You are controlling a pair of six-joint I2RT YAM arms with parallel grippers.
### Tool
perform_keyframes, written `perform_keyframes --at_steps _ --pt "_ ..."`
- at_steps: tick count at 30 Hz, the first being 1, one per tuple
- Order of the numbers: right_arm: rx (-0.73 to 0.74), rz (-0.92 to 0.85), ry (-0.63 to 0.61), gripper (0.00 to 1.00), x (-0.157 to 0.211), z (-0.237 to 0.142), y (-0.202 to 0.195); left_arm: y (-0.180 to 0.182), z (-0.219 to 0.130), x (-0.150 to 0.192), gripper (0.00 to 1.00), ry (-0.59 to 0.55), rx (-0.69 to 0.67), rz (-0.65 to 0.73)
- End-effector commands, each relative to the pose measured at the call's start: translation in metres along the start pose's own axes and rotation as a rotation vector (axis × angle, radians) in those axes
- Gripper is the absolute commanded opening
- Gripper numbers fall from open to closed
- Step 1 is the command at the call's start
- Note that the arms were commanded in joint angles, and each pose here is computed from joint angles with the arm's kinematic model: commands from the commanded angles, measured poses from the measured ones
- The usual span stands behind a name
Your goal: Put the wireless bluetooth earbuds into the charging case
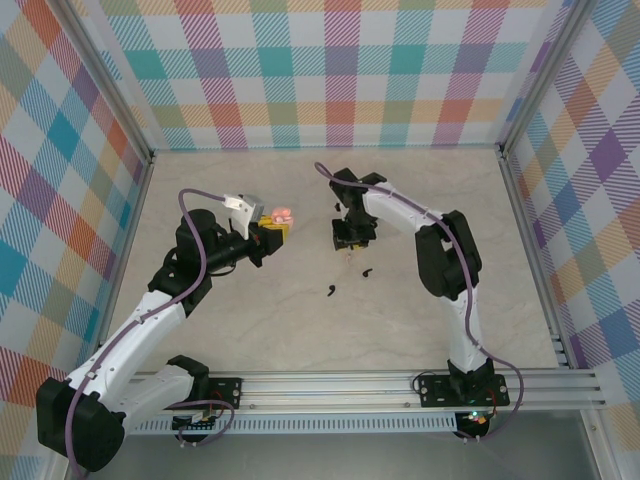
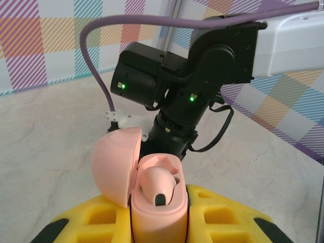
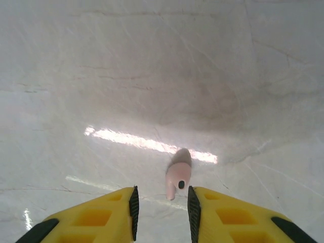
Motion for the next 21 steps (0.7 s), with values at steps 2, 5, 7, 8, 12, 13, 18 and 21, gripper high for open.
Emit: perform_keyframes --at_steps 2,5,7,8,12,13,18,21 --pt "0.066 0.004 0.081 0.34 0.008 0.009 -0.011 -0.004 -0.003 -0.018 0.15 -0.043 0.021 0.036" --pt "0.077 0.008 0.086 0.33 0.008 0.009 -0.011 -0.004 -0.003 -0.017 0.15 -0.042 0.022 0.033" --pt "0.086 0.012 0.09 0.33 0.007 0.01 -0.012 -0.004 -0.003 -0.018 0.15 -0.044 0.022 0.034" --pt "0.09 0.015 0.093 0.33 0.007 0.011 -0.013 -0.004 -0.002 -0.017 0.15 -0.041 0.022 0.032" --pt "0.091 0.023 0.107 0.32 0.006 0.014 -0.011 -0.004 -0.002 -0.017 0.15 -0.044 0.022 0.034" --pt "0.093 0.024 0.112 0.32 0.007 0.016 -0.011 -0.004 -0.002 -0.017 0.15 -0.043 0.021 0.033" --pt "0.104 0.033 0.123 0.32 0.006 0.018 -0.012 -0.004 -0.002 -0.017 0.15 -0.042 0.021 0.033" --pt "0.11 0.035 0.132 0.32 0.006 0.021 -0.012 -0.004 -0.002 -0.015 0.15 -0.039 0.021 0.031"
Point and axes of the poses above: each hand's point on the last joint's axis, 136 mm out from that joint toward the fingers, its own z axis out along the fingers, its own y axis along the line the jaws close on, x = y × z, the point moved 1 cm from there along -z, back along the fingers, and after that the axes turned 12 degrees about z, right-handed, at the moved point
